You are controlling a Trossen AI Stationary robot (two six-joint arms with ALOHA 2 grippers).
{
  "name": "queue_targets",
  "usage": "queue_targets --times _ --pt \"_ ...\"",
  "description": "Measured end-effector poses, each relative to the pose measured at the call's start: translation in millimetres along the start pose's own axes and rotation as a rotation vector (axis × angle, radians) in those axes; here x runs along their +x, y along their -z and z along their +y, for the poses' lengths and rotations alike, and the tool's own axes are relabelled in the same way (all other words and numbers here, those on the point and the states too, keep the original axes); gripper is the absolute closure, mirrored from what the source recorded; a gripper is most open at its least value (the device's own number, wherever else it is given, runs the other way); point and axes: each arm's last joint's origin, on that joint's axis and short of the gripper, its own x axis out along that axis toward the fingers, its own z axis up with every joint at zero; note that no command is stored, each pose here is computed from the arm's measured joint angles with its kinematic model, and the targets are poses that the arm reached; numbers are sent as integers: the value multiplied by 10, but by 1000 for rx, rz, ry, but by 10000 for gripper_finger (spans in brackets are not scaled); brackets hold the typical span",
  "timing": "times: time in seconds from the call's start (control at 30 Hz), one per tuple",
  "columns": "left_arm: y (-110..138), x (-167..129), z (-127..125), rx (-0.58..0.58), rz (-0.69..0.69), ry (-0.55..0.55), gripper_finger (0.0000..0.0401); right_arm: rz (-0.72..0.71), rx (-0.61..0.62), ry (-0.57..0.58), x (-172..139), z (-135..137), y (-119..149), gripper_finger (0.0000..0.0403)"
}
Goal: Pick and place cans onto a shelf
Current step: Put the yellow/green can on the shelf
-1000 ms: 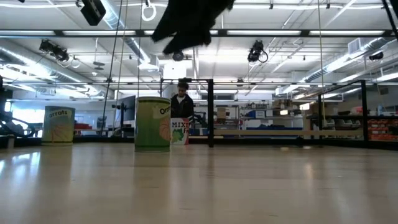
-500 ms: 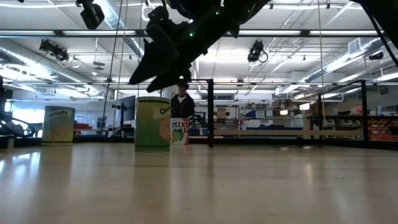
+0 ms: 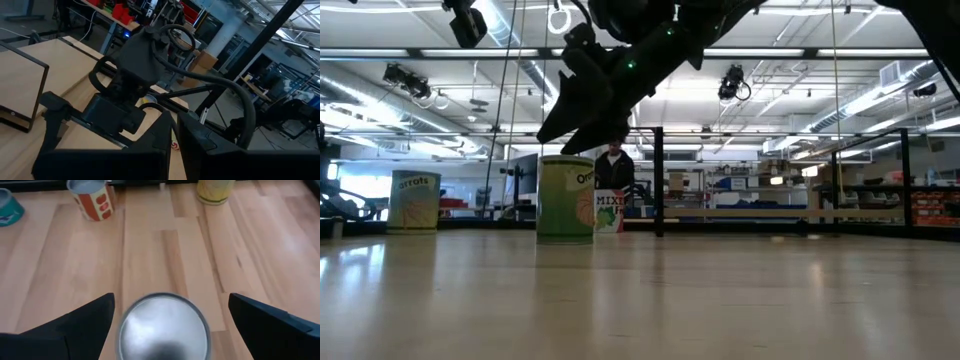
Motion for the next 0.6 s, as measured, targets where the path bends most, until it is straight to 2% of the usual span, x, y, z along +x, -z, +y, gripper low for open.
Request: queue_targets --times 0.07,0.4,0.6 --pt "-1 0 0 0 -1 0 365 6 2 -33 0 -7 5 3" --pt "-16 -120 -20 -60 16 19 365 48 -6 -35 57 -6 188 4" --pt "-91 -322 -50 -58 175 -155 365 29 -8 -26 105 1 305 5"
